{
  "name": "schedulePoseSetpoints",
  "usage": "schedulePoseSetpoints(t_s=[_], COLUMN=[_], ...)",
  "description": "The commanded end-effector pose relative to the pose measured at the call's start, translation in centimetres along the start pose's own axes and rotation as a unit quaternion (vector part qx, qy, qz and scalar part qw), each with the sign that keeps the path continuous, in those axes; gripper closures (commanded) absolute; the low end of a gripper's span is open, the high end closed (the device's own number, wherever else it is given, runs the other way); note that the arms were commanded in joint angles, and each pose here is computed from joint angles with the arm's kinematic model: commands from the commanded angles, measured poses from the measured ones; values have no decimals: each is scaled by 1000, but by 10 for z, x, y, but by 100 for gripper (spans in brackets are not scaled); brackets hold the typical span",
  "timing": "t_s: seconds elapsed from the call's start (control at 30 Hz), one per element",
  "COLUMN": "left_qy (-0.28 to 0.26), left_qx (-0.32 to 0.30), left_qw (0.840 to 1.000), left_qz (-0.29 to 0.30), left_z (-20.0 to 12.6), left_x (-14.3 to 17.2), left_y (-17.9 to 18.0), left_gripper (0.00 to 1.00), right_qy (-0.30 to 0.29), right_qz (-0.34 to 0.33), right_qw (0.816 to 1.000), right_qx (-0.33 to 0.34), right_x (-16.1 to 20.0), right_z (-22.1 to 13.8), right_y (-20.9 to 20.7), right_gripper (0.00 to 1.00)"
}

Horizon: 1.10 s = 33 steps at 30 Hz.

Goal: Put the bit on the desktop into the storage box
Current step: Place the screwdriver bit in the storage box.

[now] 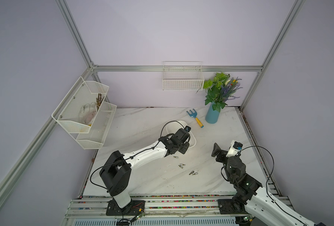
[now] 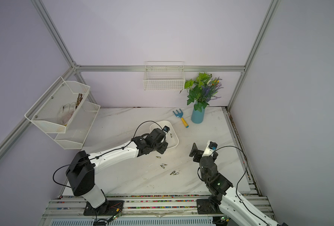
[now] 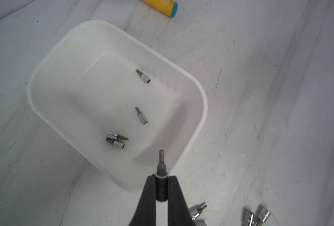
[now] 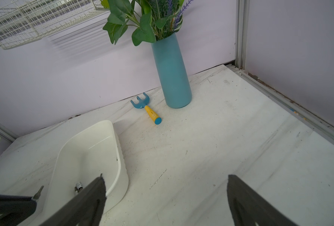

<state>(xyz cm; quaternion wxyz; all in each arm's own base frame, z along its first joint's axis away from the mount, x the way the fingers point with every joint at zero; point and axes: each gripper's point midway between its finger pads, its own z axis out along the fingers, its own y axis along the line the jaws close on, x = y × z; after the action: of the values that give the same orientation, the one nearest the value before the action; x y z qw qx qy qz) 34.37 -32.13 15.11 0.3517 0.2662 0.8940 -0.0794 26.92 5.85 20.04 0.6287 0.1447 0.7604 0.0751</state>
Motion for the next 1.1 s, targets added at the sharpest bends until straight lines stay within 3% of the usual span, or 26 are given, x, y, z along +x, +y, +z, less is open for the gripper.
schedulePoseSetpoints(t_s=[0.0, 0.27, 0.3, 0.4, 0.43, 0.5, 0.73, 0.93, 1.07], left_qy=[-28, -31, -29, -29, -32, -43, -82, -124, -153], left_qx=[2, -1, -3, -6, -7, -7, -25, -31, -29], left_qw=[1000, 999, 999, 998, 998, 997, 991, 978, 966], left_qz=[2, -42, -46, -56, -57, -59, -102, -164, -207], left_z=[19, 64, 68, 72, 70, 63, 16, -37, -73], left_x=[-27, -37, -36, -37, -39, -43, -51, -27, -3], left_y=[8, 38, 41, 45, 47, 48, 64, 87, 105], left_gripper=[92, 91, 87, 61, 57, 47, 31, 0, 0], right_qy=[-5, 20, 26, 41, 46, 59, 119, 203, 258], right_qz=[2, -14, -19, -31, -35, -42, -67, -86, -92], right_qw=[1000, 999, 999, 998, 997, 995, 980, 953, 934], right_qx=[-7, -24, -28, -45, -51, -68, -147, -206, -227], right_x=[-4, 4, 6, 12, 13, 18, 36, 52, 60], right_z=[1, 7, 8, 11, 11, 12, 11, 1, -6], right_y=[4, 15, 17, 26, 29, 36, 70, 98, 110], right_gripper=[0, 0, 0, 0, 0, 0, 1, 5, 8])
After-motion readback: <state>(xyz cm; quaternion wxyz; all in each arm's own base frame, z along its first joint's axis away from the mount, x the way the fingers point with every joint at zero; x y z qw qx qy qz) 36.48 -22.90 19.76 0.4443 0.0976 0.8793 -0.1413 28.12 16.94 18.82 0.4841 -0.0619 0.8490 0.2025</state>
